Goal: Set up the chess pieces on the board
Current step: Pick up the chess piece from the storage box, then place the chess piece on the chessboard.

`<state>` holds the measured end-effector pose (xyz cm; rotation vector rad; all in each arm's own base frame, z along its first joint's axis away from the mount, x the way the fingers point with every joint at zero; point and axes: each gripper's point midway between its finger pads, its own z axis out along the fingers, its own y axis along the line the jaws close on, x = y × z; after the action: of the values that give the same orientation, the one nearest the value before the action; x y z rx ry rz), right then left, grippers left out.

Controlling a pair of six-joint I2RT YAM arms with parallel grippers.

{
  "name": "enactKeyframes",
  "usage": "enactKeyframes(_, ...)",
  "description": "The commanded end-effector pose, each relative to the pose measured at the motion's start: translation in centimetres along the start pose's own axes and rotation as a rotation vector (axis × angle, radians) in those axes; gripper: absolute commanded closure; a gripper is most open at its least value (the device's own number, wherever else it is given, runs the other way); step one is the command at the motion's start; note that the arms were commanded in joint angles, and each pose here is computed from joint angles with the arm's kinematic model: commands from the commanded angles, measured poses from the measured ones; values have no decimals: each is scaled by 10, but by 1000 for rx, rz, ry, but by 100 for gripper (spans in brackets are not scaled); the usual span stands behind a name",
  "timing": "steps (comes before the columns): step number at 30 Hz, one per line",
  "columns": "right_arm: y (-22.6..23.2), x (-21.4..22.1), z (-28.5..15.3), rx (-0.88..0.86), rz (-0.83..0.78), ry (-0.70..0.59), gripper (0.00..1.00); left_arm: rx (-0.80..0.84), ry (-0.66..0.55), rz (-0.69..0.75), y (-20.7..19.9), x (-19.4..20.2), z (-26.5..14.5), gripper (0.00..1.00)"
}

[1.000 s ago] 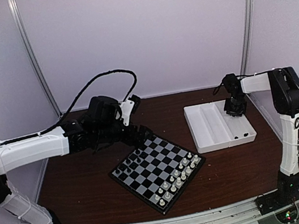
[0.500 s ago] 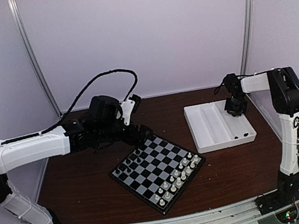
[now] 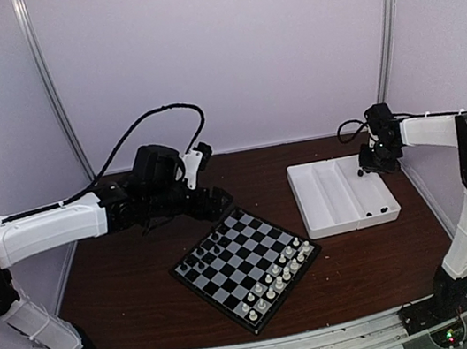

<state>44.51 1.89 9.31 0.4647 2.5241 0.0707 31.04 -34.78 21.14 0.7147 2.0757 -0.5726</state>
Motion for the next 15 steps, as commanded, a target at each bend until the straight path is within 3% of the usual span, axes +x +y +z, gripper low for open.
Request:
enactKeyframes(1, 47, 17, -26, -295, -147, -1, 86, 86, -75, -32, -13, -33, -5, 11)
enactKeyframes(5, 106, 37, -67, -583, -278, -39, 85, 231, -75, -162, -17, -49, -5, 17)
enactKeyframes(15, 202, 95, -149, -897, -549, -133, 85, 525, -18, -396, -42, -73, 23, 25)
